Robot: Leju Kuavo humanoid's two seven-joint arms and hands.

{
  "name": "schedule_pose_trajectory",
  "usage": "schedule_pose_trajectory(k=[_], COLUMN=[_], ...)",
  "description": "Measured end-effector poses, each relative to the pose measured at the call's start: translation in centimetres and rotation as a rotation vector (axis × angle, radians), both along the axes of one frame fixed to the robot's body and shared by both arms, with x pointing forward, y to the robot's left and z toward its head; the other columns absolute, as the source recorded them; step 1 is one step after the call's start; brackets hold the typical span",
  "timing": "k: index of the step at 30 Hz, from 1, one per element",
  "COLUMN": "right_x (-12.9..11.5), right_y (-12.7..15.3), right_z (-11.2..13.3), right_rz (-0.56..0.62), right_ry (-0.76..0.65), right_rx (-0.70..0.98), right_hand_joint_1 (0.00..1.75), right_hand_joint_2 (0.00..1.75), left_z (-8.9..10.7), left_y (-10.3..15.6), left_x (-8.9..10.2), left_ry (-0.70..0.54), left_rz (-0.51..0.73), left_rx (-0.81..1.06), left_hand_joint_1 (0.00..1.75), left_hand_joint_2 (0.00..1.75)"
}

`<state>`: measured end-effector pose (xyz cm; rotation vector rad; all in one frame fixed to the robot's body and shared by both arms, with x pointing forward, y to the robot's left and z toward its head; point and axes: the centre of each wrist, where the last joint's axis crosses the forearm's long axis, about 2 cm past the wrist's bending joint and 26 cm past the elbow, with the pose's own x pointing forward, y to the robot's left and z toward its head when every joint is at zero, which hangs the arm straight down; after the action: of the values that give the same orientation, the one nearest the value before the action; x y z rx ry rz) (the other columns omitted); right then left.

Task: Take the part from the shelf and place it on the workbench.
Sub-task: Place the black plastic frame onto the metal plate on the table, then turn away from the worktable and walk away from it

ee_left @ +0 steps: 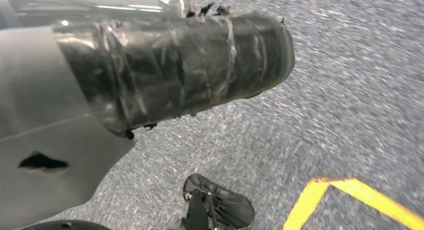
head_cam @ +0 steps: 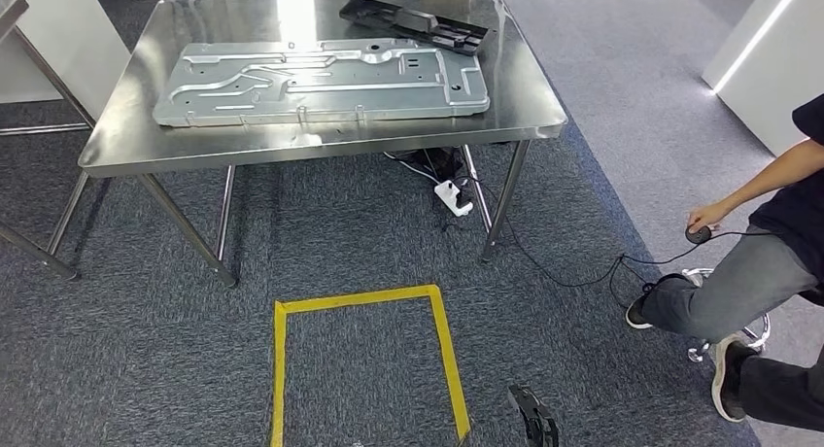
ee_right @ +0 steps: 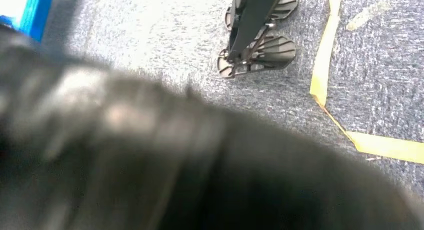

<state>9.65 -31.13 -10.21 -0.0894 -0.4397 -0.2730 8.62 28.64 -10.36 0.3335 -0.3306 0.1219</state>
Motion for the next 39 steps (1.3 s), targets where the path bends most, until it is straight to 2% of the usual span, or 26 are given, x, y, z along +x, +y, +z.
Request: schedule_pose_trajectory(k=[10,33,39], right_x=[-0.1,-0.3,-0.2], right_y=[0.9,1.3,1.4], right_z=[0.0,-0.1,-0.1], right_rz=[0.078,0.148,0.199], right_ry=[0.023,0.035,0.045], right_rx=[0.003,-0.003,-0.026], right_hand_joint_1=[0.0,0.0,0.0], right_hand_joint_2=[0.0,0.0,0.0], left_z=[-0.2,-0.2,-0.2], left_y=[0.4,0.7,0.7], left_x=[-0.8,-0.7,-0.7], left_ry=[0.015,0.011,0.014], left_rz=[0.002,0.009,0.016], left_rx=[-0.027,-0.027,-0.023], left_hand_joint_1=[0.0,0.0,0.0], left_hand_joint_2=[0.0,0.0,0.0])
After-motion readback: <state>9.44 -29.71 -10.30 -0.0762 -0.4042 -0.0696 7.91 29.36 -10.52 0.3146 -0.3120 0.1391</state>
